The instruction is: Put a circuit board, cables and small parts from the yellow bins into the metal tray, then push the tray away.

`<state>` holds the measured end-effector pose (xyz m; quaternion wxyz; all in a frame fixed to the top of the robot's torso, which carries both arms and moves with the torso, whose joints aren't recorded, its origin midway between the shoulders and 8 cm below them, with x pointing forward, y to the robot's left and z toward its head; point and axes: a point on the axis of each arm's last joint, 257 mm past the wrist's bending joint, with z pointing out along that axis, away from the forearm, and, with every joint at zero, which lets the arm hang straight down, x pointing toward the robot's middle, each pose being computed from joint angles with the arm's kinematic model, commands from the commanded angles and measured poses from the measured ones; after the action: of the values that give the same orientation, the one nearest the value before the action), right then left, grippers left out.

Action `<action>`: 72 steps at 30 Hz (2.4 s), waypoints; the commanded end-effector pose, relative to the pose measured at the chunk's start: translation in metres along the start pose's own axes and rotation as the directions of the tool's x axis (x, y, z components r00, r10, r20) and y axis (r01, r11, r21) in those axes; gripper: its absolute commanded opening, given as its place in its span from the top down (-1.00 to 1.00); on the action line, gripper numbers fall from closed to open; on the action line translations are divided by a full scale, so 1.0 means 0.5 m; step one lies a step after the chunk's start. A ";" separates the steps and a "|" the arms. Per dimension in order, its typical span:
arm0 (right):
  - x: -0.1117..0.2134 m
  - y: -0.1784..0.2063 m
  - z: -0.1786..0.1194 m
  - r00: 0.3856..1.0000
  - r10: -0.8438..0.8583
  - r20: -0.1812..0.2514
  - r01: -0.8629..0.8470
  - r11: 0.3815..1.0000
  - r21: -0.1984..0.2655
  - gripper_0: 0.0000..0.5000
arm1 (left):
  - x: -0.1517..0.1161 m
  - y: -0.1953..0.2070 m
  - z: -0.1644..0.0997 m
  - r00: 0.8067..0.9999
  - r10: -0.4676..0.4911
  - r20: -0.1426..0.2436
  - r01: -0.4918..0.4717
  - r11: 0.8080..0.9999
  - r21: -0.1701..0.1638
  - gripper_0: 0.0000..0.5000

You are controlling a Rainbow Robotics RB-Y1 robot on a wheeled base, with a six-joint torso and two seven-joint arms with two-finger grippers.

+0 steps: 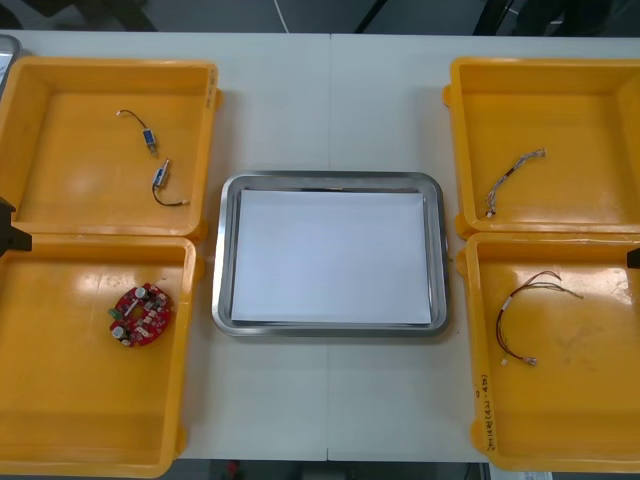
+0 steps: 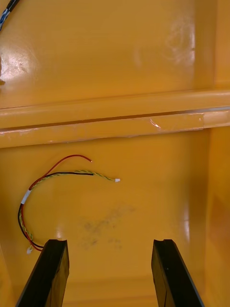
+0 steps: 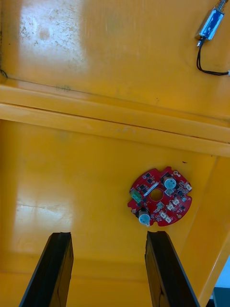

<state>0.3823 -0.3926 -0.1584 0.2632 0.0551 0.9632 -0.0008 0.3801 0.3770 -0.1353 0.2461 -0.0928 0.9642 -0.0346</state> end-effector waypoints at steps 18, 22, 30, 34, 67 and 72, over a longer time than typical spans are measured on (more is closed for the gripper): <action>-0.009 0.012 -0.014 0.999 0.019 0.027 -0.018 1.000 -0.012 -1.00 | -0.021 0.031 -0.023 0.997 0.063 0.034 -0.061 0.997 -0.046 -0.77; -0.009 0.012 -0.014 0.999 0.019 0.027 -0.018 1.000 -0.012 -1.00 | -0.021 0.031 -0.023 0.997 0.063 0.034 -0.061 0.997 -0.046 -0.77; -0.009 0.012 -0.014 0.999 0.019 0.027 -0.018 1.000 -0.012 -1.00 | -0.021 0.031 -0.023 0.997 0.063 0.034 -0.061 0.997 -0.046 -0.77; -0.009 0.012 -0.014 0.999 0.019 0.027 -0.018 1.000 -0.012 -1.00 | -0.021 0.031 -0.023 0.997 0.063 0.034 -0.061 0.997 -0.046 -0.77; -0.017 0.000 -0.021 0.999 0.031 0.042 -0.031 1.000 0.002 -1.00 | -0.021 0.031 -0.023 0.997 0.063 0.034 -0.061 0.997 -0.046 -0.77; -0.028 -0.007 -0.040 0.997 0.016 0.081 -0.019 0.999 0.036 -1.00 | -0.021 0.031 -0.023 0.997 0.063 0.034 -0.061 0.997 -0.046 -0.77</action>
<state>0.3827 -0.3926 -0.1558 0.2674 0.0542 0.9621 -0.0032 0.3801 0.3770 -0.1353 0.2461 -0.0928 0.9642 -0.0346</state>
